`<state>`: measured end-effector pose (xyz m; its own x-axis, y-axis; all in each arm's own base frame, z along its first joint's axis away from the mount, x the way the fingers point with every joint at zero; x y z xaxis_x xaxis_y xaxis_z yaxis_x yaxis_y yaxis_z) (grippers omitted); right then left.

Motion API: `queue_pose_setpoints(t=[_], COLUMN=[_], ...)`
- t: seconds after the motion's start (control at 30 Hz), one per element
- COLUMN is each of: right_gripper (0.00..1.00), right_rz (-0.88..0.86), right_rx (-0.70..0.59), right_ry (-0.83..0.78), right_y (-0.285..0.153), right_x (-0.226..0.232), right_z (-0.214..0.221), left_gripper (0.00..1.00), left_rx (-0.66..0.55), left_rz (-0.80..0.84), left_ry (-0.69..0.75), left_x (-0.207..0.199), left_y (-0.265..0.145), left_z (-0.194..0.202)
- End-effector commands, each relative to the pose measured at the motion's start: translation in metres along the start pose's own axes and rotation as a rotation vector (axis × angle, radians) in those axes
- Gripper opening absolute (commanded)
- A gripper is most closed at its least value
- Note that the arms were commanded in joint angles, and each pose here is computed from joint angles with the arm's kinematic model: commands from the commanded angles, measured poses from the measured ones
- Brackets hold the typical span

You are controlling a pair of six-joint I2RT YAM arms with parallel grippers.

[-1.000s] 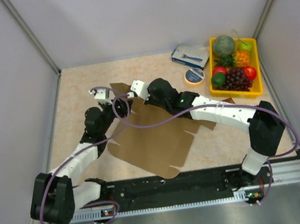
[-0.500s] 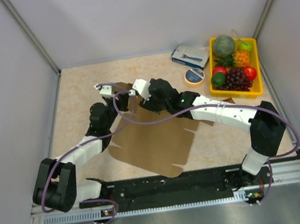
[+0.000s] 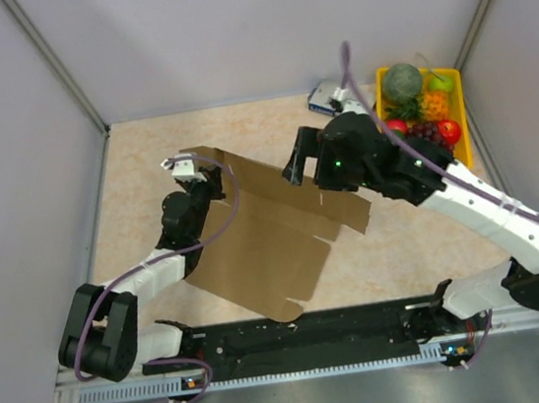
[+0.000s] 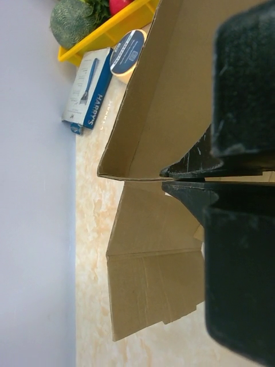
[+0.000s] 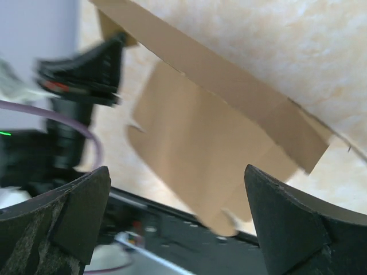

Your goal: Fold the paper box

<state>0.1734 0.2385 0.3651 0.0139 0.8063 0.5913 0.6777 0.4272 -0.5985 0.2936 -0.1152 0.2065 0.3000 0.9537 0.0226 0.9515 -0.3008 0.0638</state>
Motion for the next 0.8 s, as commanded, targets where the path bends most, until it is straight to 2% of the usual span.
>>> queue_pose_setpoints(t=[0.0,0.1,0.13,0.2,0.23,0.33,0.37,0.4,0.57,0.67,0.77], right_gripper=[0.99,0.99,0.98,0.97,0.96,0.88,0.8,0.77,0.66,0.6,0.57], right_rz=[-0.109,-0.144,-0.184,-0.194,-0.19,-0.188,-0.174,-0.172,-0.161,-0.12,-0.092], right_rx=[-0.094,-0.019,-0.004,-0.062,-0.038,-0.082,-0.12,-0.162,-0.219,-0.221,-0.278], right_ry=[0.41,0.608,0.746,0.87,1.002,1.16,1.184,1.202,1.276,1.311,1.304], right_y=[-0.028,-0.024,-0.02,-0.01,-0.002,0.02,0.033,0.039,0.069,0.089,0.101], right_x=[0.025,0.039,0.044,0.046,0.047,0.054,0.055,0.055,0.073,0.069,0.064], right_z=[-0.015,-0.01,-0.001,0.008,0.012,0.01,0.007,0.002,-0.012,-0.008,-0.008], left_gripper=[0.0,0.0,0.0,0.0,0.0,0.0,0.0,0.0,0.0,0.0,0.0], left_rx=[-0.077,-0.078,-0.079,-0.09,-0.089,-0.112,-0.113,-0.119,-0.121,-0.128,-0.141], left_rz=[-0.086,-0.124,-0.133,-0.162,-0.171,-0.19,-0.191,-0.191,-0.201,-0.241,-0.268], left_ry=[-0.035,-0.052,-0.057,-0.065,-0.071,-0.092,-0.096,-0.098,-0.103,-0.106,-0.111], left_x=[0.004,0.007,0.007,0.009,0.009,0.009,0.007,0.006,0.001,0.003,0.003], left_y=[0.002,0.0,-0.001,-0.005,-0.007,-0.01,-0.009,-0.009,-0.009,-0.013,-0.017], left_z=[-0.008,-0.009,-0.009,-0.009,-0.007,-0.009,-0.009,-0.01,-0.007,-0.007,-0.008])
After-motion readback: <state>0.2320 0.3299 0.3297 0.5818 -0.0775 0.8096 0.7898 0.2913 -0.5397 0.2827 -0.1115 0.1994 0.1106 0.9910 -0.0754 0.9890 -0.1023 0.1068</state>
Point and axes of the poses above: each gripper's point midway between its finger pads, its own y axis out along the fingers, its own x axis along the line the jaws close on, z = x × y, the point moved 10 cm from there along -y, back along the fingers, and after that the axes turned 14 degrees about y, right-handed, at the moved point
